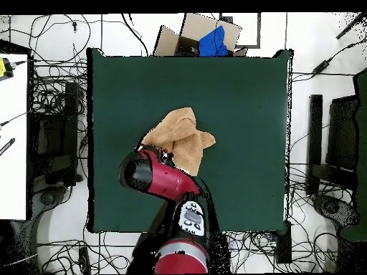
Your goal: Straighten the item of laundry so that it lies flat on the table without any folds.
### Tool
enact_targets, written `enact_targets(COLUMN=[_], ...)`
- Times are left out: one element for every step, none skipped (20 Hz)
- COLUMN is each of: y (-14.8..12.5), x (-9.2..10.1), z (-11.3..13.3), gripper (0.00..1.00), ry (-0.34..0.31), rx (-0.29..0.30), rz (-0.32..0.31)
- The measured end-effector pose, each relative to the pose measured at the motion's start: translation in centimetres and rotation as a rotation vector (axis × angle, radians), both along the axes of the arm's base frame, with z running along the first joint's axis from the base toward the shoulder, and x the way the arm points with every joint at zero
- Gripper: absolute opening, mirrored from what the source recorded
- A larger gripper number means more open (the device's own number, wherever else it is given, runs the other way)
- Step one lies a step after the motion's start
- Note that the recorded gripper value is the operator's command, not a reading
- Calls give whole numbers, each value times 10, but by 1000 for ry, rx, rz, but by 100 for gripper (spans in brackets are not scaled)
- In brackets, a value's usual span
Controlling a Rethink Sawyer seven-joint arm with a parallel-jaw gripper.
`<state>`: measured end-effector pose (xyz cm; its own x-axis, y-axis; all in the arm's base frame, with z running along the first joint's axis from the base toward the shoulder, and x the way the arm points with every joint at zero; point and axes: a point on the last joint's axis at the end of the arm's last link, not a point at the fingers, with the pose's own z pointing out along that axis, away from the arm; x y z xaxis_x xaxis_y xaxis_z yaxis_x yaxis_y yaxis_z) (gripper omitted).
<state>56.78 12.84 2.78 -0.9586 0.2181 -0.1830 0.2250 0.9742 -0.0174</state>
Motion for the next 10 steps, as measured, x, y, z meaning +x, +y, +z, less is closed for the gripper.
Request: enact_targets(y=[9,13,24,29,35,44,50,61,66,82], x=[2,3,3,3,2,0,-1,-5,-7,-13], z=[2,2,4,5,7,9,11,15,16,21], gripper=[100,100,100,100,100,100,100,100,100,100], ry=[-4,-5,-7,-7,-5,-2,1,9,13,25], rx=[9,13,22,25,29,34,37,42,45,56], rz=[-32,-46,-79,-92,-109,-134,-149,-177,-188,-227])
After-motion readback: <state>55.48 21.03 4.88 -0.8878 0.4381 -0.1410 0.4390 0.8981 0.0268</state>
